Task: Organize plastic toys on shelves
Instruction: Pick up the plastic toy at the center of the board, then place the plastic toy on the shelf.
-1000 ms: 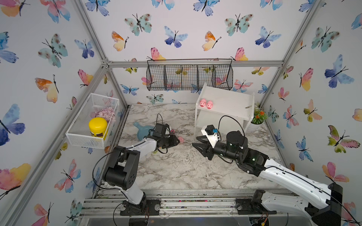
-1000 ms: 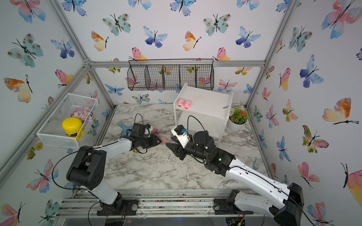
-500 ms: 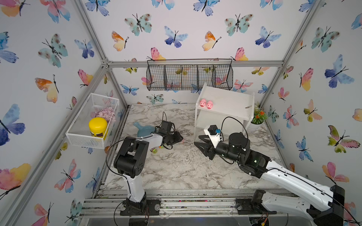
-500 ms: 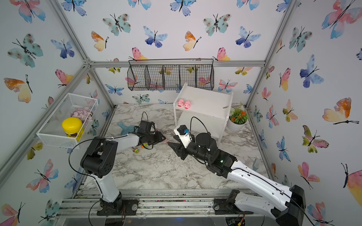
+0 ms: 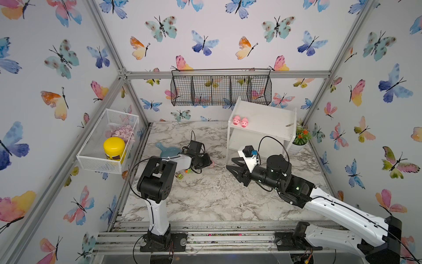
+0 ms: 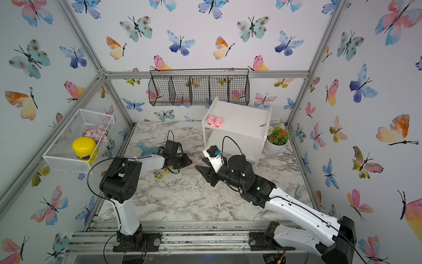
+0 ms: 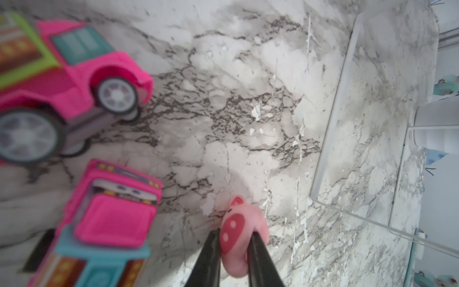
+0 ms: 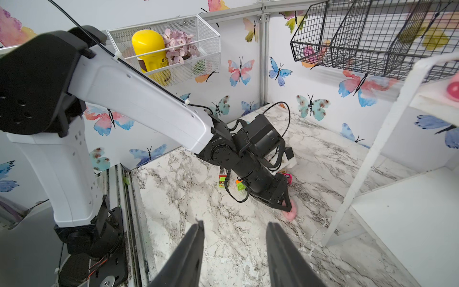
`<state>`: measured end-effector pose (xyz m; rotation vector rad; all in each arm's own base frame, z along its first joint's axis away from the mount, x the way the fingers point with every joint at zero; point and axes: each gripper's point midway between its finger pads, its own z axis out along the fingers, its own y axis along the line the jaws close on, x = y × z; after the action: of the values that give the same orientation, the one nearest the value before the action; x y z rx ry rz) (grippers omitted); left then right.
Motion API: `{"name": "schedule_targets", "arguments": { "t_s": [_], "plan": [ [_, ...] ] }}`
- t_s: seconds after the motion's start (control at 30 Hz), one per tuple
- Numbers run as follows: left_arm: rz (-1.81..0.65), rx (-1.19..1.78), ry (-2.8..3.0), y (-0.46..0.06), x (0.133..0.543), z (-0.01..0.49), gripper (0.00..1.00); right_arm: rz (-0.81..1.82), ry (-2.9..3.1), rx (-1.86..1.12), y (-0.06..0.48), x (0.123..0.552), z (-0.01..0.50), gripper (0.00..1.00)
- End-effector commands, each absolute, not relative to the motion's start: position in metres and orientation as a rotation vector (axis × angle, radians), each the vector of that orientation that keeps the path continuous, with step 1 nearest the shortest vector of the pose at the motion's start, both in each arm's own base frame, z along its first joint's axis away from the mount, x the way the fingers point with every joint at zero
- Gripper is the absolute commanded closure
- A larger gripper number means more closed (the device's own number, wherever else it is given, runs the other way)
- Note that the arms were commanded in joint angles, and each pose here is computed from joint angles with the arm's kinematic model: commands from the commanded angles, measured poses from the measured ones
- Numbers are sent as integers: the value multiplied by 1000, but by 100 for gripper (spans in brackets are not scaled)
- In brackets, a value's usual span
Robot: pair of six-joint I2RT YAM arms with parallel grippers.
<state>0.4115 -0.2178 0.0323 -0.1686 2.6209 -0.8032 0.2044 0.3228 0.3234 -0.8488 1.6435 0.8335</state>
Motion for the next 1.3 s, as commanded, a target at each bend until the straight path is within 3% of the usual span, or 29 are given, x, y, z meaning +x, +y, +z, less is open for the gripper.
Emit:
{"name": "schedule_targets", "arguments": {
  "t_s": [0.0,0.13,0.3,0.53,0.73,0.97,1.27],
  "plan": [
    [-838,-108,2605,-221,403,48,87,827,1632,-745,316,214,341,52],
    [-952,22,2484,-230,391,91,88,829,1669,-517,297,229,351,41],
    [-1131,325,2152,-243,348,181,88,1017,1629,-326,287,229,378,41],
    [-1147,573,1618,-240,285,320,89,1519,1579,-360,314,213,405,42],
    [-1149,714,1316,-243,240,404,88,1801,1512,-394,328,203,433,43],
    [-1130,728,1162,-238,220,455,86,1972,1417,-387,329,193,453,43],
    [-1193,727,1106,-242,208,475,83,2066,1325,-423,332,189,471,45]
  ]
}}
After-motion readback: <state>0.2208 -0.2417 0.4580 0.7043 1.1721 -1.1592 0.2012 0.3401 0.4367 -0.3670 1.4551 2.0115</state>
